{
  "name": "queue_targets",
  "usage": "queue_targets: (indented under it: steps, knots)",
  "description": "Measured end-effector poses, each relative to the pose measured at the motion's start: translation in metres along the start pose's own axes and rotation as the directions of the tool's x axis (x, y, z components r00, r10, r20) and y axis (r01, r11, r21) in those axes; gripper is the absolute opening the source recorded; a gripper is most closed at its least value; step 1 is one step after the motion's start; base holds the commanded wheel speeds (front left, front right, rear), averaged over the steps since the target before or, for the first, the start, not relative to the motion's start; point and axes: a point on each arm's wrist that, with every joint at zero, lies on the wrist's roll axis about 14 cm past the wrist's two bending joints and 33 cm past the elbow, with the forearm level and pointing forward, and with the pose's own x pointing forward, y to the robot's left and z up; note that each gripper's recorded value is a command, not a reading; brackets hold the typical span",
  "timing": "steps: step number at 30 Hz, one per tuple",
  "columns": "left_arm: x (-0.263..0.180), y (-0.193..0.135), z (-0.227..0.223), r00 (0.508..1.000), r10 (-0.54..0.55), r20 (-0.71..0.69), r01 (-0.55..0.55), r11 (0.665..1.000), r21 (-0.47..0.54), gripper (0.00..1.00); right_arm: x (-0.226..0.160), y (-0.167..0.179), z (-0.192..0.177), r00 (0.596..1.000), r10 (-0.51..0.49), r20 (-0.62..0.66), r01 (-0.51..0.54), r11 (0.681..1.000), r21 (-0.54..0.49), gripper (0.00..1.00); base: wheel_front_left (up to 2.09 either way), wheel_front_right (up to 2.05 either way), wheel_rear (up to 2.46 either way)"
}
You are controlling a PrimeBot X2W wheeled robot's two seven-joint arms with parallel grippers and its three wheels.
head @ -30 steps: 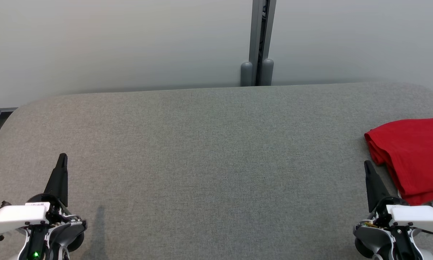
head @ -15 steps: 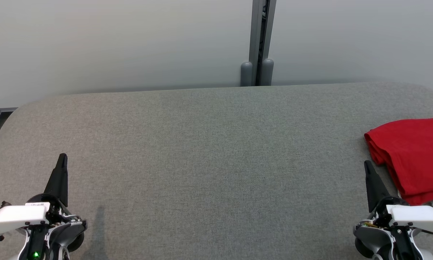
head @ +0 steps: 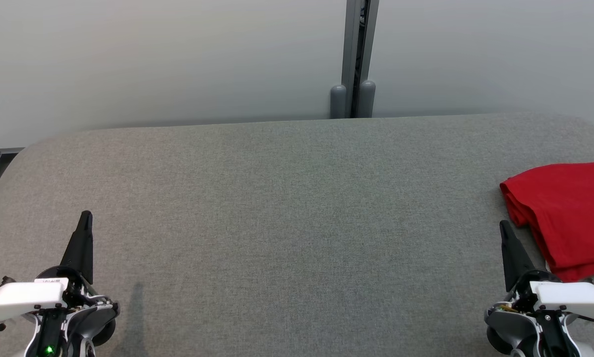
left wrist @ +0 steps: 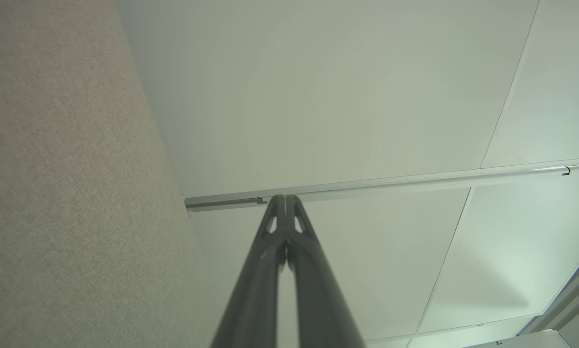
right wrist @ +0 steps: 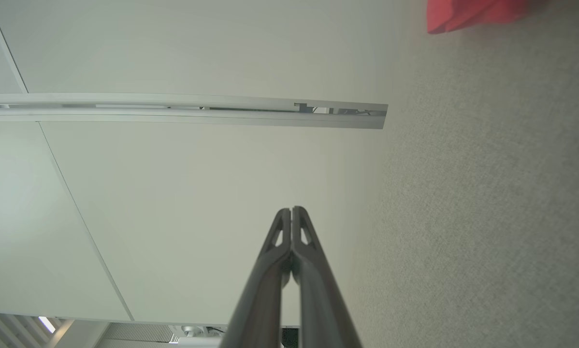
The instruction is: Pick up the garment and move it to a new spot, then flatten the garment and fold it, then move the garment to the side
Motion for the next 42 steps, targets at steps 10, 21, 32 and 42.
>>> queue_targets:
  steps: [10,21,32,42]
  knots:
    - [0.0,0.0,0.0001,1.0,0.0,0.0,0.0,1.0,0.0,0.0,0.0,0.0,0.0,1.0,0.0,0.0,0.0,1.0,0.0,0.0,0.0,0.0,0.0]
    - [-0.0001,0.0001,0.0001,1.0,0.0,-0.001,0.0,1.0,0.0,0.0,0.0,0.0,0.0,1.0,0.0,0.0,0.0,1.0,0.0,0.0,0.0,0.0,0.0]
    - [-0.0001,0.0002,0.0,1.0,0.0,-0.001,0.0,1.0,0.0,0.0,0.0,0.0,-0.0001,1.0,0.0,0.0,0.0,1.0,0.0,0.0,0.0,0.0,0.0]
    - [-0.0002,0.0002,0.0003,1.0,0.0,0.0,0.0,1.0,0.0,0.0,0.0,0.0,0.0,1.0,0.0,0.0,0.0,1.0,0.0,0.0,0.0,0.0,0.0]
